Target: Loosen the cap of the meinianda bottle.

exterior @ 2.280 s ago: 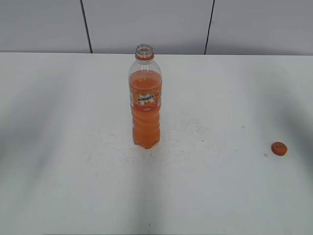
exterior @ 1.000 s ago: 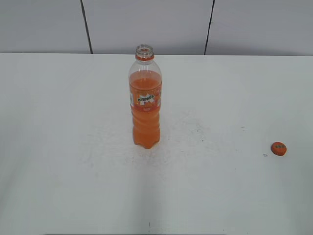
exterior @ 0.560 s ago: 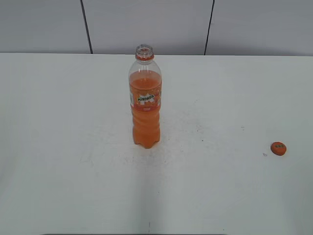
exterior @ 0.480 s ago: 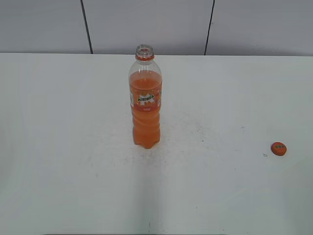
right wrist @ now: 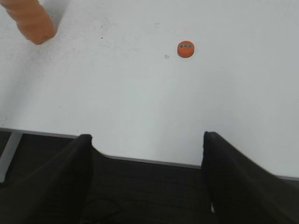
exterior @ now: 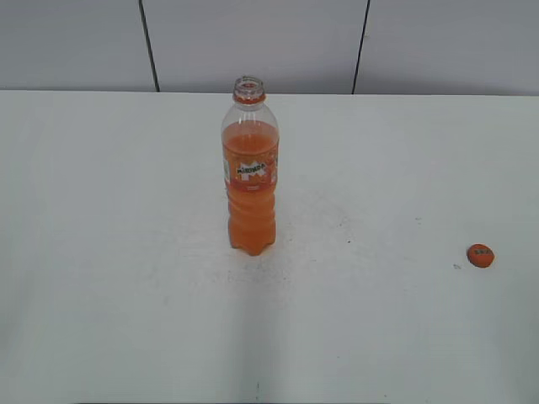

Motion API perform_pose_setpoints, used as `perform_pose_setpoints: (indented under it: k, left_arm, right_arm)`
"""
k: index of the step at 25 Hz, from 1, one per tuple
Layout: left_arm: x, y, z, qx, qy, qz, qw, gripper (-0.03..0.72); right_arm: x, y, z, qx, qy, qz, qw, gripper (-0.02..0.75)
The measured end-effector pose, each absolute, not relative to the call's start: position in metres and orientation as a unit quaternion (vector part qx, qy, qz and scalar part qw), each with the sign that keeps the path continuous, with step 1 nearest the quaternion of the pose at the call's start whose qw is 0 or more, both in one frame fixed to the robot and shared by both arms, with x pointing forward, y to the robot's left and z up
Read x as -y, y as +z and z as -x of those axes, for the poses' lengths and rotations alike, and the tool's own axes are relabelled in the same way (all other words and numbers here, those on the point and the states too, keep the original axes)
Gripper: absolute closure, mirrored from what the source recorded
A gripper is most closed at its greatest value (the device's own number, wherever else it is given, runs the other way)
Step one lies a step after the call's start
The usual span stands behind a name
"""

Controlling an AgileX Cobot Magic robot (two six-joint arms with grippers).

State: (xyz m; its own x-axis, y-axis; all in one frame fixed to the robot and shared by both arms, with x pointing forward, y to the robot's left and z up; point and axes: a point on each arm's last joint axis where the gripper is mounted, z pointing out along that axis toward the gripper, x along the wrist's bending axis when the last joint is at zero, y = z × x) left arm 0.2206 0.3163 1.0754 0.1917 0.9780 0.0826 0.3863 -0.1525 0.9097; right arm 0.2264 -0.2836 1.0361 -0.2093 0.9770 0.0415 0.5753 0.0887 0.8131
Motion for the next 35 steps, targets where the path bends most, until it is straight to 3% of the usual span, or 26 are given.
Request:
perform_pose_setpoints:
  k: [9, 20, 35]
  left_arm:
    - [-0.311, 1.072, -0.227, -0.503, 0.368, -0.657, 0.425, 0.179]
    - [-0.310, 1.072, -0.227, -0.503, 0.368, -0.657, 0.424, 0.181]
    - [-0.307, 1.072, -0.226, -0.553, 0.392, -0.616, 0.402, 0.196]
  right_arm:
    - [0.294, 1.041, -0.235, -0.667, 0.352, -0.549, 0.360, 0.191]
    - [0.294, 1.038, -0.241, -0.661, 0.359, -0.546, 0.369, 0.191]
    - [0.296, 1.038, -0.241, -0.663, 0.349, -0.544, 0.378, 0.191]
